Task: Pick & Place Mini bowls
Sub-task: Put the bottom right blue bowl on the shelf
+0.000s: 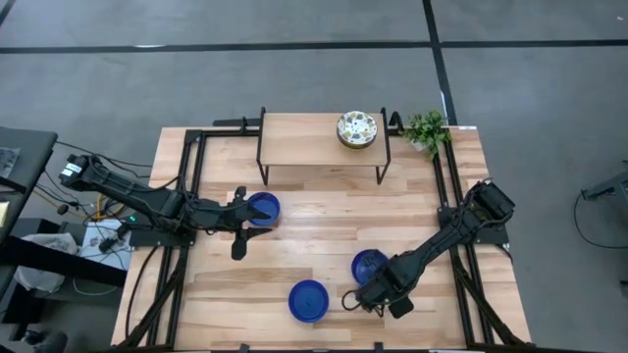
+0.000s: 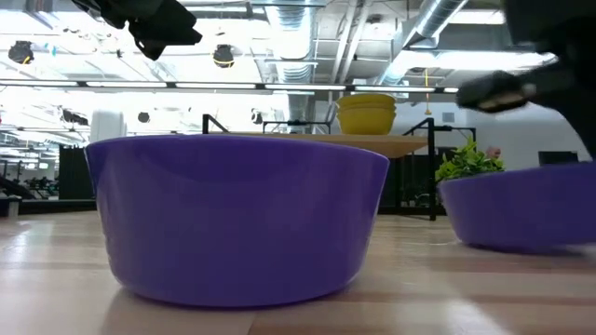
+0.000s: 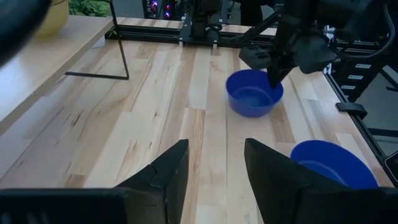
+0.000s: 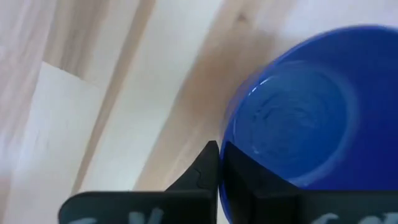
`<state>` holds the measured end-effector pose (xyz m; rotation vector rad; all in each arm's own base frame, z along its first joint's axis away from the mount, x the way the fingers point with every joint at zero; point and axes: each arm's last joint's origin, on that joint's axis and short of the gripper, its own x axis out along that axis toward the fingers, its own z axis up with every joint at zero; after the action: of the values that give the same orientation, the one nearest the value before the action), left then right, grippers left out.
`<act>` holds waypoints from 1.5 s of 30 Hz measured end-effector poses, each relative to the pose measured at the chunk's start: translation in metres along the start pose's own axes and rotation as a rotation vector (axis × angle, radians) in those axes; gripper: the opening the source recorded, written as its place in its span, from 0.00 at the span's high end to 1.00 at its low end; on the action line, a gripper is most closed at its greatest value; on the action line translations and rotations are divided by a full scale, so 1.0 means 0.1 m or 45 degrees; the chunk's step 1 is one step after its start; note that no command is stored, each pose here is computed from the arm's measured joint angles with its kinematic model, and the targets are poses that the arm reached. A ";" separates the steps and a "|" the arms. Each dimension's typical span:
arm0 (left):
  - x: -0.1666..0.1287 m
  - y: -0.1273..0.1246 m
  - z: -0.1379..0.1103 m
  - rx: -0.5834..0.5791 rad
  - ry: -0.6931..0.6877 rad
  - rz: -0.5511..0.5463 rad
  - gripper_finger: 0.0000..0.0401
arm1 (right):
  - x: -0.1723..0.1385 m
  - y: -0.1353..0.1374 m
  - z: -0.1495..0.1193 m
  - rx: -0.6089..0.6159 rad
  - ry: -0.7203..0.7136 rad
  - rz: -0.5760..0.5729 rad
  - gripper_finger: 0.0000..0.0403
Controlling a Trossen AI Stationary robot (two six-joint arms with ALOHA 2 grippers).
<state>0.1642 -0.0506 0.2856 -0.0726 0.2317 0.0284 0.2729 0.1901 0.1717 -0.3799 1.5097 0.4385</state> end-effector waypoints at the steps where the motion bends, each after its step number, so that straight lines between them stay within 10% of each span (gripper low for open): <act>1: 0.00 0.00 0.00 0.000 0.000 0.001 0.62 | -0.05 -0.02 0.01 0.009 0.008 -0.001 0.99; 10: 0.00 0.00 0.00 0.000 0.000 0.000 0.62 | -0.93 -0.40 0.11 0.077 -0.301 -0.005 1.00; 25: 0.00 0.00 0.00 -0.001 -0.002 0.000 0.62 | -2.48 -1.04 -0.38 0.050 -1.385 -0.036 1.00; 35: 0.00 0.00 0.01 -0.003 -0.008 -0.001 0.62 | -2.82 -1.27 -0.39 -0.160 -1.804 -0.156 1.00; 45: 0.00 0.00 0.01 -0.004 -0.011 -0.001 0.62 | -2.61 -1.53 -0.06 -0.024 -1.693 -0.502 1.00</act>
<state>0.1645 -0.0506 0.2864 -0.0760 0.2231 0.0284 0.3411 0.0434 0.4273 -0.2801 0.1277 0.2725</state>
